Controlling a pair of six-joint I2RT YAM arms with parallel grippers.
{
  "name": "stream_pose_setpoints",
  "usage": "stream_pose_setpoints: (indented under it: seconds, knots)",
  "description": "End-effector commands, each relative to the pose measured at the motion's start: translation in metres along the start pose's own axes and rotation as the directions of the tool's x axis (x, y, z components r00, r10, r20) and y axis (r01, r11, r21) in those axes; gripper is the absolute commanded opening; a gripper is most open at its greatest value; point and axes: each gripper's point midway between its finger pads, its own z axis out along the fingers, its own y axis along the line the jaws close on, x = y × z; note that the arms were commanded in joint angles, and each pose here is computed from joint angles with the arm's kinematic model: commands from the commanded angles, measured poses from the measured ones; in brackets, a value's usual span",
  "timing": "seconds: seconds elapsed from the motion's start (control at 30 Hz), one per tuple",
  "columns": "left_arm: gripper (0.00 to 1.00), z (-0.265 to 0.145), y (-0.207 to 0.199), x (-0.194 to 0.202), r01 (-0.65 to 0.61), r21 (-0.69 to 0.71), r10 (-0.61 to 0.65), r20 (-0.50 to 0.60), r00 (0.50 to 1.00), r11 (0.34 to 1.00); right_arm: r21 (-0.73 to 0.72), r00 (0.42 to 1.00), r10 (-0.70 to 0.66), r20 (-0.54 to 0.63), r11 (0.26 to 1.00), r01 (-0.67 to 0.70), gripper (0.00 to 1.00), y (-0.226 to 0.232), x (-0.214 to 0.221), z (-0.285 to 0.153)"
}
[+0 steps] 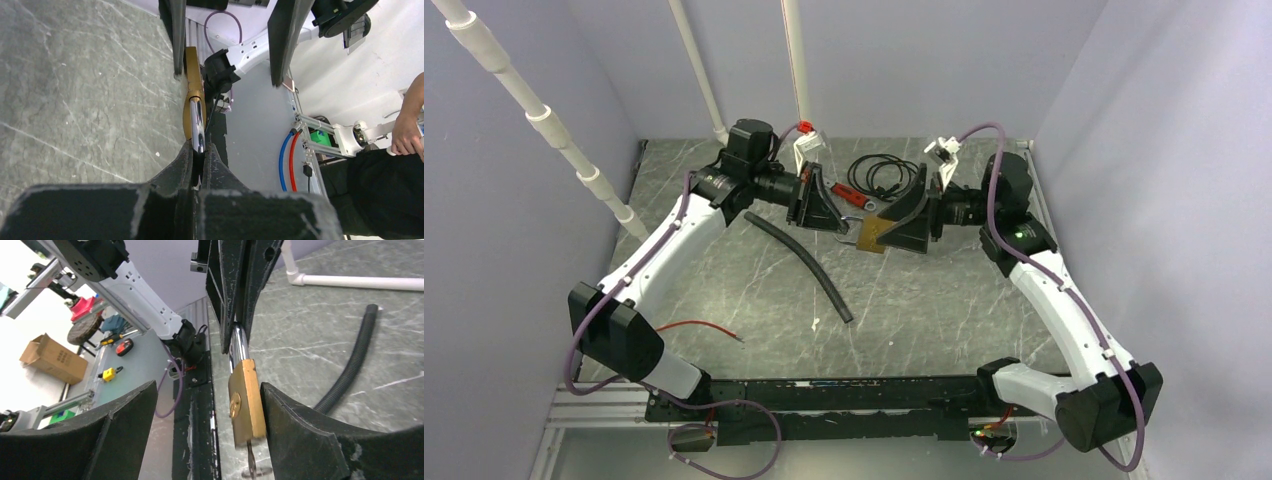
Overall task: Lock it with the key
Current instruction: Lock the lock.
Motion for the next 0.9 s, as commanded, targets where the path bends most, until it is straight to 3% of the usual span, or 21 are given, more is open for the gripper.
stream_pose_setpoints:
  seconds: [0.0,0.27,0.87]
  knots:
    - [0.0,-0.018,-0.025,-0.01,-0.117,0.038,0.116,0.014,0.993,0.992,0.001,0.996,-0.095,-0.002,0.996,0.095,0.77,0.015,-0.015,-0.019]
    - [0.0,-0.02,-0.029,0.0,-0.16,0.063,0.162,-0.025,0.987,0.985,0.008,0.986,-0.145,-0.079,0.989,0.147,0.54,0.014,0.01,-0.033]
    - [0.0,-0.005,-0.046,0.007,-0.207,0.132,0.215,-0.05,0.975,0.969,-0.007,0.979,-0.114,-0.167,0.993,0.114,0.4,-0.001,0.044,-0.023]
